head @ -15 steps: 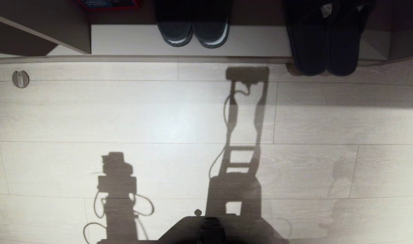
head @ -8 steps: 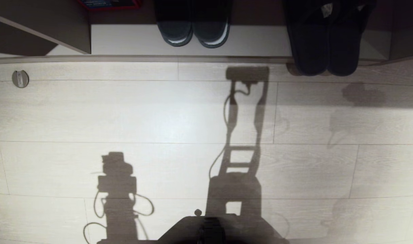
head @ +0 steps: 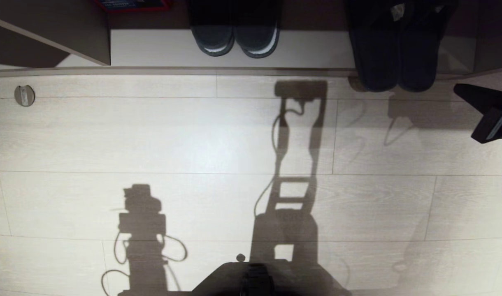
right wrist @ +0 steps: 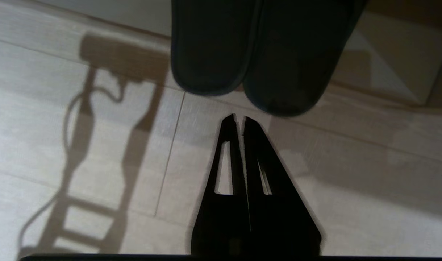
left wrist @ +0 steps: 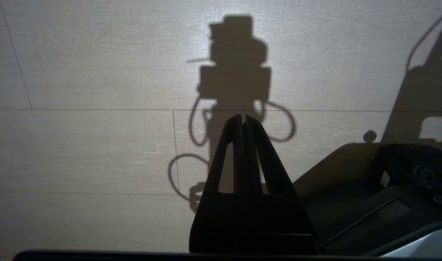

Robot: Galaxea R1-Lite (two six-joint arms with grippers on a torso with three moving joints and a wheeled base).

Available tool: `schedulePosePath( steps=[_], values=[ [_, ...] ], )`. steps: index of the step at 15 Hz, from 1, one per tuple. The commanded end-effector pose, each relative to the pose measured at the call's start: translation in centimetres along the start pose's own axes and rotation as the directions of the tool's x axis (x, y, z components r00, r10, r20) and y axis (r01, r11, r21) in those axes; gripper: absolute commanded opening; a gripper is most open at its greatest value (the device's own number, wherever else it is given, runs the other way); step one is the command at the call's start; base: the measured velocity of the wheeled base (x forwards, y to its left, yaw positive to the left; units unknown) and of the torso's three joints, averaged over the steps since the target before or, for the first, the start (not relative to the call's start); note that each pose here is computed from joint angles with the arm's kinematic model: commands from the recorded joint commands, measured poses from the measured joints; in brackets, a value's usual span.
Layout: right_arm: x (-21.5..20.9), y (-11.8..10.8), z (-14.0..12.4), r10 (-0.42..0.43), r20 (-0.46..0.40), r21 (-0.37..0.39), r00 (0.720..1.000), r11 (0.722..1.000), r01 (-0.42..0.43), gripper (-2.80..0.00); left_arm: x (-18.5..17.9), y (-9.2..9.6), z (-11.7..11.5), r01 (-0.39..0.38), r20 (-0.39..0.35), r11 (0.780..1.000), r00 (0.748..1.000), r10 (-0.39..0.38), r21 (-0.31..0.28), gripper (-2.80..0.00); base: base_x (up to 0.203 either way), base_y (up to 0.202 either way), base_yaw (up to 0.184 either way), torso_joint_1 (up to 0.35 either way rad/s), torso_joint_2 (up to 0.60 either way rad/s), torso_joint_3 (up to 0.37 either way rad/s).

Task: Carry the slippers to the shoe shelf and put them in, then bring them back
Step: Pick up the slippers in the shoe cabinet

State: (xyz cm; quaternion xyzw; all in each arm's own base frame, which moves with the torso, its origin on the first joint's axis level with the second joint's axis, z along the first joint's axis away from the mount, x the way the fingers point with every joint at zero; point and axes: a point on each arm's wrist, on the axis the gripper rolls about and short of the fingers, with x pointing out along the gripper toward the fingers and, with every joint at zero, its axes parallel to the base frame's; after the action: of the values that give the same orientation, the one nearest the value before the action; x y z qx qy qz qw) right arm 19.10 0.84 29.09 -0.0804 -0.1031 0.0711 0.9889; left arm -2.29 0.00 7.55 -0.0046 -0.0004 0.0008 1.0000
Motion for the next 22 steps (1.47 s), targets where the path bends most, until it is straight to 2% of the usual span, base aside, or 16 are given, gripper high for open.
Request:
schedulePosePath(
  steps=[1, 4, 10, 15, 17, 19, 22],
  values=[
    [2.8, -0.1, -1.9, 0.007, -0.034, 0.004, 0.999, 1.000, -0.007, 0.00, 0.0, 0.0, 0.0, 0.000, -0.001, 1.000, 1.000, 0.000, 0.000, -2.80, 0.000, 0.000, 0.000, 0.000, 0.00, 0.000],
    [5.9, -0.2, -3.2, -0.003, 0.035, -0.007, 0.999, 1.000, 0.003, 0.00, 0.0, 0.0, 0.0, -0.001, -0.001, 1.000, 1.000, 0.001, 0.000, -2.80, 0.000, 0.000, 0.000, 0.000, 0.00, 0.000],
    [10.3, -1.1, -1.1, -0.029, 0.191, -0.027, 0.981, 0.999, 0.035, 0.00, 0.0, 0.0, 0.0, 0.000, -0.001, 1.000, 1.000, 0.000, 0.000, -2.80, 0.000, 0.000, 0.000, 0.000, 0.00, 0.000],
    [13.8, -0.9, -0.9, -0.030, 0.312, -0.022, 0.950, 0.999, 0.038, 0.00, 0.0, 0.0, 0.0, 0.000, -0.001, 1.000, 1.000, 0.000, 0.000, -2.80, 0.000, 0.000, 0.000, 0.000, 0.00, 0.000],
    [15.0, -0.9, -0.8, -0.040, 0.376, -0.022, 0.926, 0.998, 0.052, 0.00, 0.0, 0.0, 0.0, -0.001, -0.001, 1.000, 1.000, 0.001, 0.000, -2.80, 0.000, 0.000, 0.000, 0.000, 0.00, 0.000],
    [16.1, -1.1, -0.8, -0.082, 0.406, -0.006, 0.910, 0.996, 0.093, 0.00, 0.0, 0.0, 0.0, 0.000, -0.001, 1.000, 1.000, 0.000, 0.000, -2.80, 0.000, 0.000, 0.000, 0.000, 0.00, 0.000],
    [17.5, -0.5, -1.0, -0.087, 0.454, 0.015, 0.887, 0.996, 0.090, 0.00, 0.0, 0.0, 0.0, 0.000, -0.001, 1.000, 1.000, 0.000, 0.000, -2.80, 0.000, 0.000, 0.000, 0.000, 0.00, 0.000]
  ],
)
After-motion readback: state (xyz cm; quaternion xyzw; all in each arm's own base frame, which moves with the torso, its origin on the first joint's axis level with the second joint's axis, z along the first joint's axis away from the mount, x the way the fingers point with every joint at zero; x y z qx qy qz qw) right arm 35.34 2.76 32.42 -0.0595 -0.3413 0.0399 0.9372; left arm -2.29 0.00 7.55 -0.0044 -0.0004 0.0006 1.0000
